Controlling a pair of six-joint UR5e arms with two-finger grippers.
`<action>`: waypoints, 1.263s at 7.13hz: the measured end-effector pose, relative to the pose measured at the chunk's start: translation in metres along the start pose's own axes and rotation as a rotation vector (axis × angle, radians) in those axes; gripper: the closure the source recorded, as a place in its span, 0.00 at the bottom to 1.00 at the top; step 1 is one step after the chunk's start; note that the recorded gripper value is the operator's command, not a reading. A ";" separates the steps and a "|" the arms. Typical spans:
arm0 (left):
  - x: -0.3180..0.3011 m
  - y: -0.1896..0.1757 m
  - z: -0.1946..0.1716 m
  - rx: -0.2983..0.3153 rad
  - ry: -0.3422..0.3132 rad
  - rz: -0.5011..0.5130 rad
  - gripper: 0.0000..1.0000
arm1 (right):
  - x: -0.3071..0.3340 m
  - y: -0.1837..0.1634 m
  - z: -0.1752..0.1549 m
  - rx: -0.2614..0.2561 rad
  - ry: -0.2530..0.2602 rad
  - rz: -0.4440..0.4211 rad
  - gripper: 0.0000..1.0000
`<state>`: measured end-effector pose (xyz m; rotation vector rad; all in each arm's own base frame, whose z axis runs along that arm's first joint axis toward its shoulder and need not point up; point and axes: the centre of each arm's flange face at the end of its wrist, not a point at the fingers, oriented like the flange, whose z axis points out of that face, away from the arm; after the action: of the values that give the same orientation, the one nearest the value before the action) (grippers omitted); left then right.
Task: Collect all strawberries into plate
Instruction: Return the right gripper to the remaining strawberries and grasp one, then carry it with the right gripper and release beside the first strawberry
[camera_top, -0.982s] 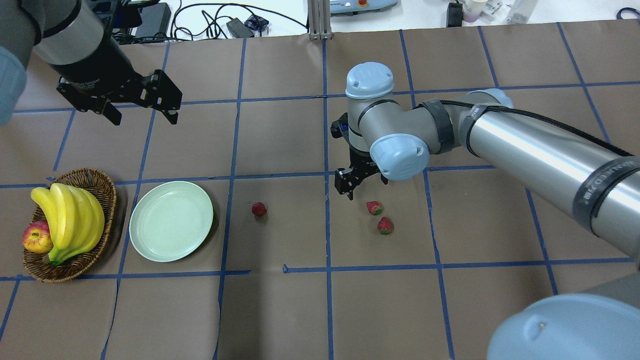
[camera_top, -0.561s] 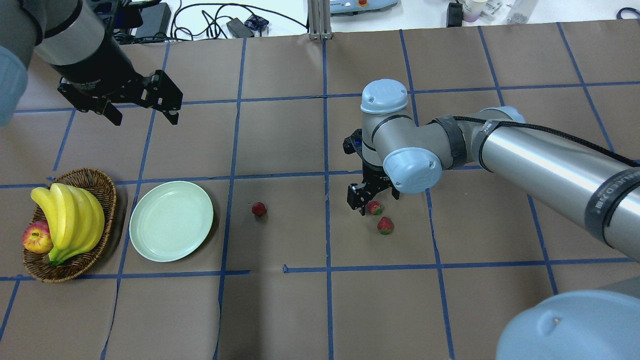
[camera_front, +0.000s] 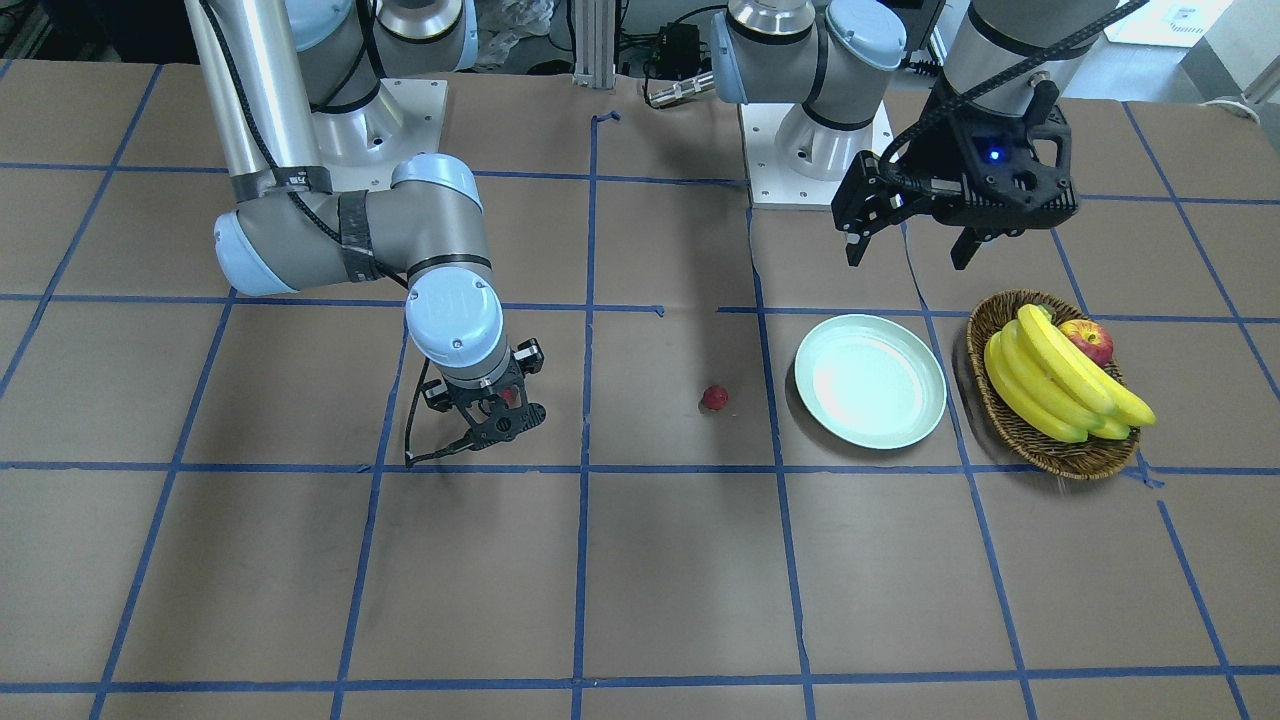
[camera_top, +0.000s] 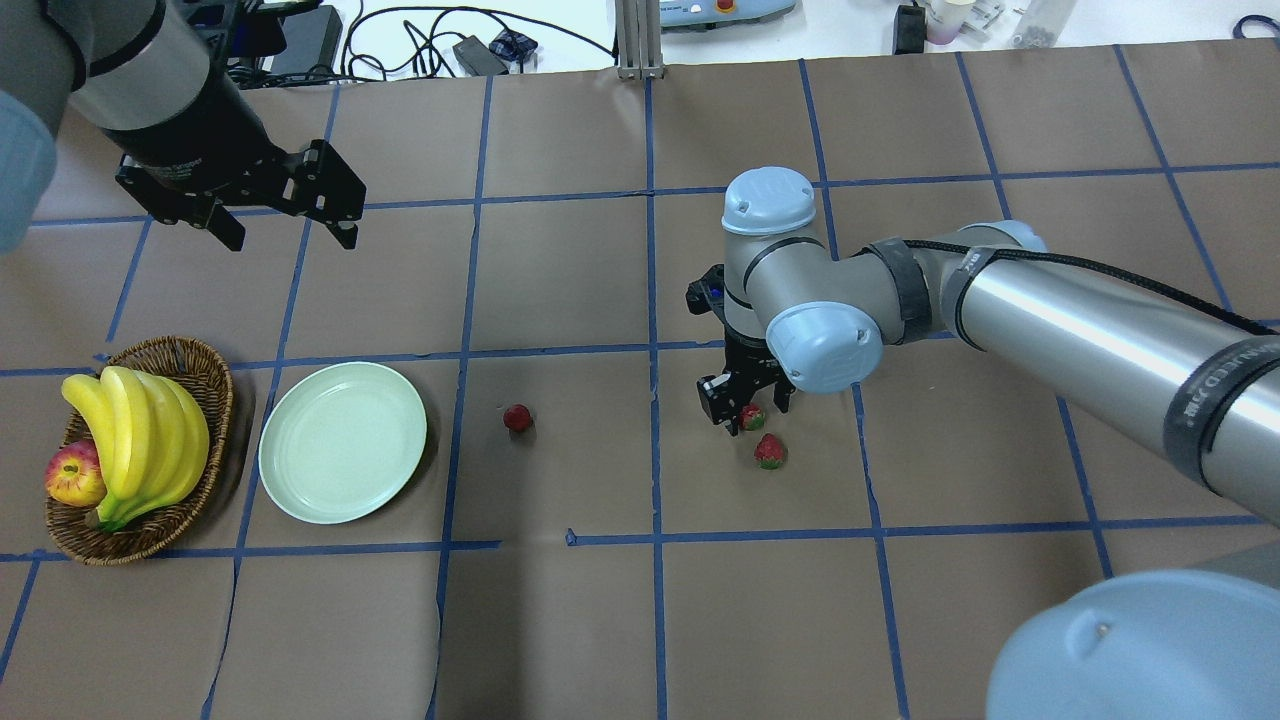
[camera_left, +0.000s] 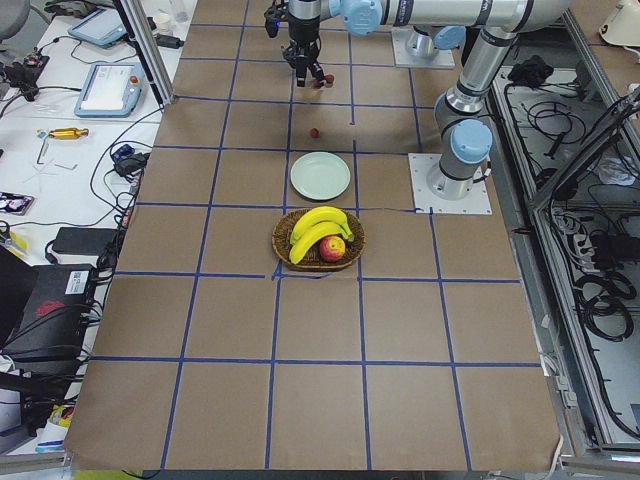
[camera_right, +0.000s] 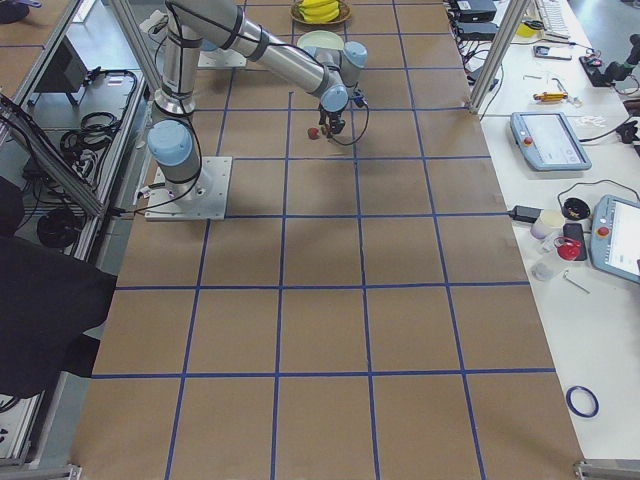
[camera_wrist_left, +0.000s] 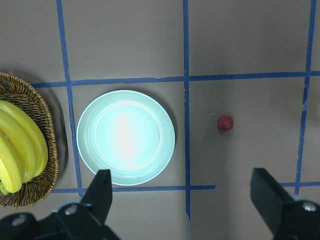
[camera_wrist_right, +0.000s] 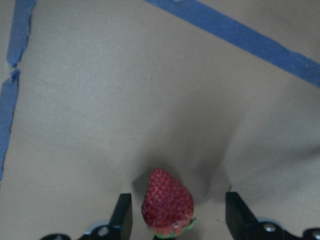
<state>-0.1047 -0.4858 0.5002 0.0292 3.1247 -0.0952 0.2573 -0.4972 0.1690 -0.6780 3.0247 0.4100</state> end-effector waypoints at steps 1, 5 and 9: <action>0.000 0.000 0.000 0.000 0.000 0.000 0.00 | 0.000 -0.001 -0.001 0.006 0.001 0.001 0.87; 0.000 0.000 0.000 0.000 0.000 0.000 0.00 | -0.001 -0.005 -0.011 0.034 -0.007 0.034 1.00; 0.000 0.000 0.000 0.001 0.000 0.000 0.00 | -0.074 -0.025 -0.030 0.172 -0.172 0.155 1.00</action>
<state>-0.1048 -0.4859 0.5007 0.0292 3.1250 -0.0969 0.3363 -0.4962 0.1971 -0.3784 2.9126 0.1955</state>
